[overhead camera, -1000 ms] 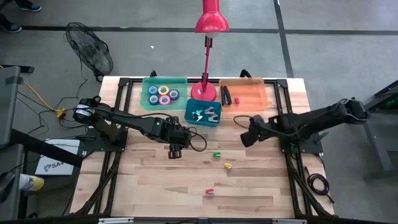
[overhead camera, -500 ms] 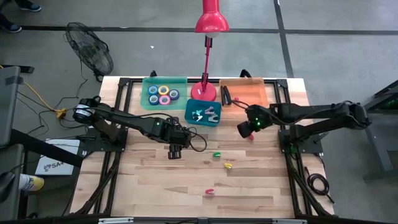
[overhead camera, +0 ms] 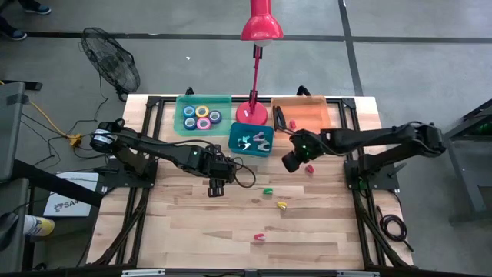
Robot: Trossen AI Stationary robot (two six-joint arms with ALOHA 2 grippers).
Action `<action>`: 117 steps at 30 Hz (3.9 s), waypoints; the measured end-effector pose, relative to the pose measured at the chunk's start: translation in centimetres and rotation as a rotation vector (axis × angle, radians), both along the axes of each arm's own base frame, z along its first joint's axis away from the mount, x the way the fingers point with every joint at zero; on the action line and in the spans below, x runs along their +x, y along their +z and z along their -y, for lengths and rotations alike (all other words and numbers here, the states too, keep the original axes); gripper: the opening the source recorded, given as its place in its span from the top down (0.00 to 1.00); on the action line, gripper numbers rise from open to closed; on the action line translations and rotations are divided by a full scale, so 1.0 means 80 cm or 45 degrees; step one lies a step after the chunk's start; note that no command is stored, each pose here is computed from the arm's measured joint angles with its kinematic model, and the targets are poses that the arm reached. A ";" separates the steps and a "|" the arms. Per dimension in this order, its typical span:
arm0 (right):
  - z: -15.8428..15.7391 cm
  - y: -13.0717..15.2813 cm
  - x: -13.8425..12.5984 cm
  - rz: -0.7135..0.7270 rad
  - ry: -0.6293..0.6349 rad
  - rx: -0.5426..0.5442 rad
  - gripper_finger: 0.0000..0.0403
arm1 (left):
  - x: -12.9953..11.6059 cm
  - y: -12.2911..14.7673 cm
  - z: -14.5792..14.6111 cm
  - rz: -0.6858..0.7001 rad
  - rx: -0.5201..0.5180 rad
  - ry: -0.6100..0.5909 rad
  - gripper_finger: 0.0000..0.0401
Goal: Pick and place Stapler, Stapler remover, tape
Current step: Put the top red stapler into the orange bin
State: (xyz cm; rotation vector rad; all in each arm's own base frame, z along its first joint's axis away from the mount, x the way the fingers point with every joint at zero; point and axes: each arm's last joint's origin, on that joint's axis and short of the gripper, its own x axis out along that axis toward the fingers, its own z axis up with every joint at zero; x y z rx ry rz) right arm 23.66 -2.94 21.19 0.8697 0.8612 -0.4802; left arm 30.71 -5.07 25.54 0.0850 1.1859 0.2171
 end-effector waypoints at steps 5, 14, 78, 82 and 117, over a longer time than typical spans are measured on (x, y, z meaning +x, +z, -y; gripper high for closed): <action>0.008 -0.012 0.002 -0.110 0.005 0.093 0.81 | 0.000 0.000 0.000 -0.001 0.001 -0.003 0.46; 0.037 0.027 0.003 -0.485 0.099 -0.053 0.81 | 0.000 0.000 0.000 -0.006 0.009 -0.022 0.46; 0.065 -0.087 0.044 -1.182 0.376 0.304 0.39 | 0.000 0.000 0.000 -0.008 0.012 -0.020 0.46; 0.065 -0.096 0.044 -1.220 0.378 0.322 0.39 | 0.000 0.000 0.000 -0.008 0.011 -0.021 0.46; 0.063 -0.098 0.041 -1.285 0.370 0.358 0.53 | 0.000 0.000 0.000 -0.009 0.011 -0.021 0.46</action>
